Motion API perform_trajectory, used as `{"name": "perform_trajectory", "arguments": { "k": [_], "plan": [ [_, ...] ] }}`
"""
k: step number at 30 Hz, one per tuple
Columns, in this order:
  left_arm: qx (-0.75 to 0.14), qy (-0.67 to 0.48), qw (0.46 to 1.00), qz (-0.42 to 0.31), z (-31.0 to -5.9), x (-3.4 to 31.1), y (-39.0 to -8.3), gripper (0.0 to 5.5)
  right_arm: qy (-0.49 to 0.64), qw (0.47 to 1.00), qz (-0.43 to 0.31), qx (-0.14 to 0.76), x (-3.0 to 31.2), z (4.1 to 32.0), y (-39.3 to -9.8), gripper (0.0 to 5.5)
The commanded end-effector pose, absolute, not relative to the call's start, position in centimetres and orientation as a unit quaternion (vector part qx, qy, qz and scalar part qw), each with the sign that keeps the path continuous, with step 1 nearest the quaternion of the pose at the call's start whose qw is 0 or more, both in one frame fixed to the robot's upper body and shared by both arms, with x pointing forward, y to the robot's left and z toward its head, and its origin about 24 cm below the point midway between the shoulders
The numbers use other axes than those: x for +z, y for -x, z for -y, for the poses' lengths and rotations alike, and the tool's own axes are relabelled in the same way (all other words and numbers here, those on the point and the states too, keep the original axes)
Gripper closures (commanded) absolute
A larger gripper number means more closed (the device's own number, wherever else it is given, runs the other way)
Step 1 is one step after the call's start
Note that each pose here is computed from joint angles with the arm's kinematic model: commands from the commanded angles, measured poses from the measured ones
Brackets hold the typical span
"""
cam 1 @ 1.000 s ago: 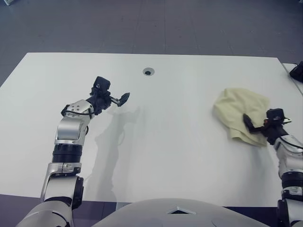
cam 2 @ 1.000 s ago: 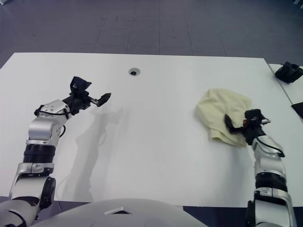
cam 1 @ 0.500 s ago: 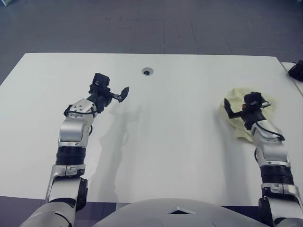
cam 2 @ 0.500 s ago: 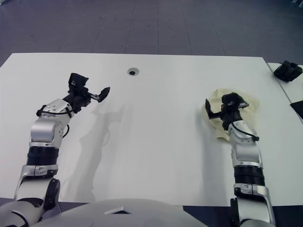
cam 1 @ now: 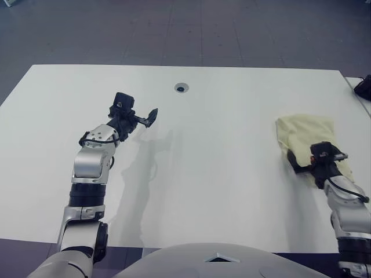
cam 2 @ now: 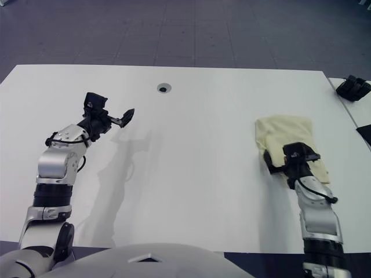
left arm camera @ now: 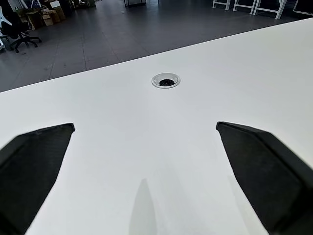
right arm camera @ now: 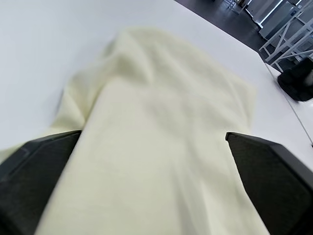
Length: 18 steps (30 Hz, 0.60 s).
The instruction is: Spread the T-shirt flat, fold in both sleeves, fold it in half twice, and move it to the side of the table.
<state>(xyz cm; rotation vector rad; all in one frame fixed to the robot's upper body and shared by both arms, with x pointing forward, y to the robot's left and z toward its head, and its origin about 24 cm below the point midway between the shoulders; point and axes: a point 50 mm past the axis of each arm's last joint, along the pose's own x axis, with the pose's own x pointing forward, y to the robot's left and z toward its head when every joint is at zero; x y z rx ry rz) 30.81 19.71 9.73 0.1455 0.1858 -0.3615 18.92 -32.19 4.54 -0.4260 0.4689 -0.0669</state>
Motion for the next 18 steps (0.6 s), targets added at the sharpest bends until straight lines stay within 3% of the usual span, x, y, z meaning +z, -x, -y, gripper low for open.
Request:
{"name": "perform_trajectory", "arguments": {
  "k": [1, 5, 9, 12, 18],
  "plan": [
    [-0.135, -0.074, 0.985, -0.079, -20.5, 10.4, -30.5, 0.10, 0.147, 0.972, -0.184, 0.010, 6.6, 29.5, -21.6, 0.12],
    [-0.080, -0.055, 0.994, -0.042, -20.5, 12.2, -30.9, 0.10, 0.078, 0.994, -0.048, 0.062, 11.7, 23.9, -25.0, 0.12],
    [-0.051, -0.029, 0.998, -0.020, -19.6, 12.8, -31.2, 0.10, 0.020, 0.995, -0.032, 0.088, 11.8, 19.1, -26.8, 0.12],
    [-0.028, -0.003, 0.999, -0.029, -18.7, 11.7, -32.0, 0.10, 0.000, 0.997, -0.068, 0.030, 9.4, 18.1, -28.3, 0.12],
    [-0.008, 0.015, 1.000, -0.018, -17.1, 11.8, -33.6, 0.10, -0.014, 0.999, -0.046, 0.001, 10.3, 17.4, -30.9, 0.12]
  ]
}}
